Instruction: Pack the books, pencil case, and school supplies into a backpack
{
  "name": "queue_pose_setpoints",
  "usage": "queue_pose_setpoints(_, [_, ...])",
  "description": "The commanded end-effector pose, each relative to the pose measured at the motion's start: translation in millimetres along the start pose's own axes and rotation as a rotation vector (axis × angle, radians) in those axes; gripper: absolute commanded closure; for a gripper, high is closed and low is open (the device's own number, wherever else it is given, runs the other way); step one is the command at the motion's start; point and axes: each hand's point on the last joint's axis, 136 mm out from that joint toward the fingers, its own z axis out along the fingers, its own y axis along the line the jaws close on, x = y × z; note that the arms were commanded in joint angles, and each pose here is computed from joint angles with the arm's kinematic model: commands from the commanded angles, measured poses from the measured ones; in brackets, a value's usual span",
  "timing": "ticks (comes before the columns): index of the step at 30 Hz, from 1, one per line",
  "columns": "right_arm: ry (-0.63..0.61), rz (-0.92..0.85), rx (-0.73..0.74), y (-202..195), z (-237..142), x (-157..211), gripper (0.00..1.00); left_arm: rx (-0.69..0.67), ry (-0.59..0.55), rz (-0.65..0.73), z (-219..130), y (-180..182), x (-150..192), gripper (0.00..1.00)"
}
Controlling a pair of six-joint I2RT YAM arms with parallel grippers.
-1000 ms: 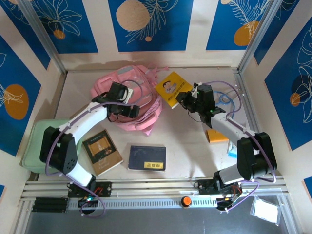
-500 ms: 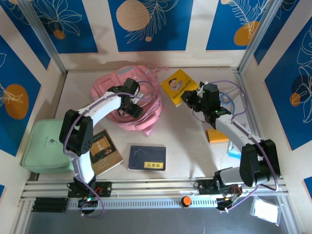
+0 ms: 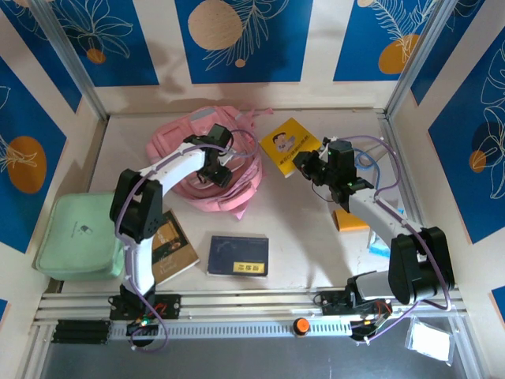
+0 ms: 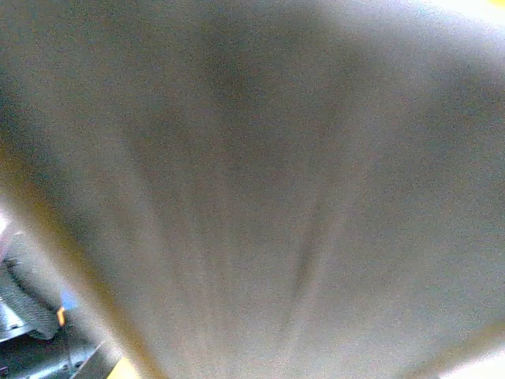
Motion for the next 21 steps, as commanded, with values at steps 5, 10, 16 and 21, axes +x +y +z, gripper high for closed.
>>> queue_pose_setpoints(5, [-0.05,-0.052,-0.135,42,-12,-17,1.0,-0.07,0.025,-0.029,-7,10,1,0.63])
queue_pose_setpoints(10, [-0.056,-0.056,-0.106,36,-14,-17,1.0,-0.07,-0.08,-0.072,-39,16,-15,0.97])
queue_pose_setpoints(16, [-0.089,-0.098,-0.049,29,-27,-24,1.0,-0.068,-0.255,-0.124,-93,24,-34,1.0])
queue_pose_setpoints(21, [-0.093,-0.118,-0.012,20,-36,-23,1.0,-0.092,-0.409,-0.177,-136,35,-40,1.0])
